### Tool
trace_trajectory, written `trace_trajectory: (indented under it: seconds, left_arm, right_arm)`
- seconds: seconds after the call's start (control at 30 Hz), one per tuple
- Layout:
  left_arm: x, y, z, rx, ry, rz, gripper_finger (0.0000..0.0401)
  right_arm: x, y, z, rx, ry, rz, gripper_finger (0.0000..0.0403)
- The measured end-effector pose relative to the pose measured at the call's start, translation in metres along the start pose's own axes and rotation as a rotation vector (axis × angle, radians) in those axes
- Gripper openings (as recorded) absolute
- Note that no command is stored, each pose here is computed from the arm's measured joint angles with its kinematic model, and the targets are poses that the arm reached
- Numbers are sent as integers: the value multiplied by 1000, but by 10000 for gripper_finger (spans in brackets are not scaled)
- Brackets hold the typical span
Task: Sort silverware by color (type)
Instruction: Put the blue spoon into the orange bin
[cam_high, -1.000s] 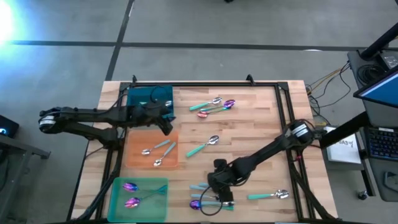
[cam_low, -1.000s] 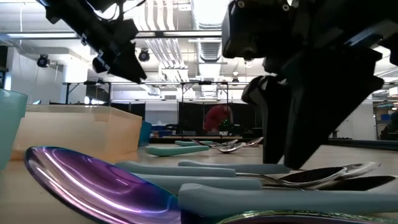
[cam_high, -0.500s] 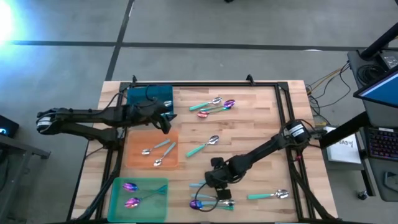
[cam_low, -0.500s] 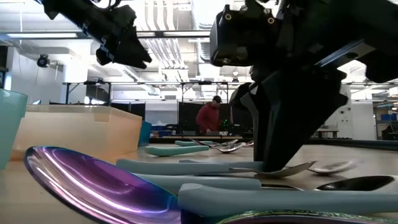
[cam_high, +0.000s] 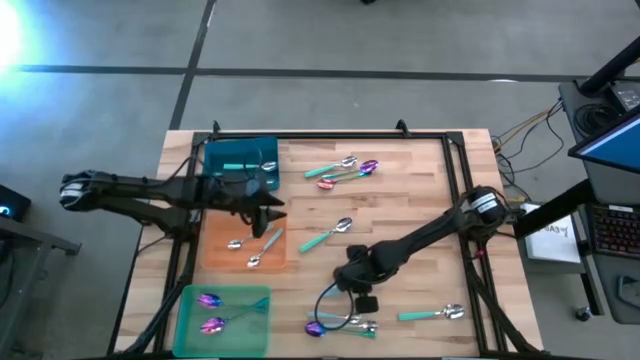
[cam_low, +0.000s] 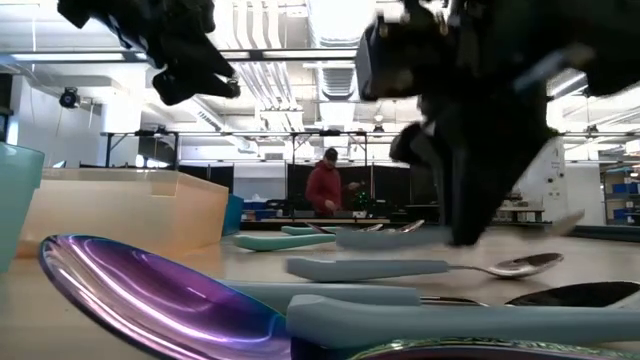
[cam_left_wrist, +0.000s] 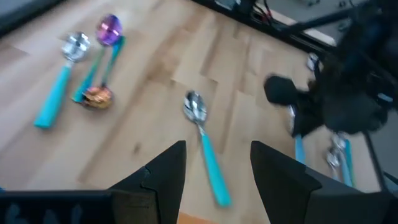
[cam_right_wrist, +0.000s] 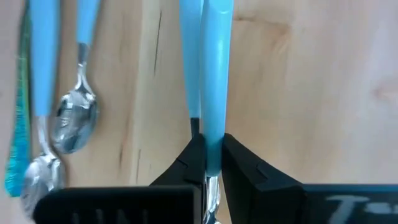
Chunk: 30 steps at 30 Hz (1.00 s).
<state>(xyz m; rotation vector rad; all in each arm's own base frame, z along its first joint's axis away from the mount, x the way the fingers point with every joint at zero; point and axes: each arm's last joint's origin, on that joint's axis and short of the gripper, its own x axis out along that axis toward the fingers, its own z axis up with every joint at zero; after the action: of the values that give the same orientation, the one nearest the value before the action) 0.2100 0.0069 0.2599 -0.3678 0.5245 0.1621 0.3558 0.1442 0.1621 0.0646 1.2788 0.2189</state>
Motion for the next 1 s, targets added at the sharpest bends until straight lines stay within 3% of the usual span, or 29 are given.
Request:
trace_trajectory:
  seconds: [0.2,0.33,0.53,0.73,0.83,1.0]
  left_arm:
    - [1,-20,-8,8,28,-74,158]
    - [7,-38,-16,37,24,-88,153]
    - [29,-62,-35,191,-11,26,148]
    - [57,-74,-40,194,-141,122,148]
    - [66,-78,-37,184,-248,178,148]
    - [74,-87,-30,220,-379,144,148]
  right_arm:
    - [-19,2,2,3,-46,4,19]
    - [-33,1,4,3,-113,-74,19]
    - [-59,-4,10,4,-287,-336,18]
    - [-84,-15,18,86,-489,-651,18]
    - [-90,-21,26,122,-577,-721,18]
    - [-93,-28,34,116,-645,-755,18]
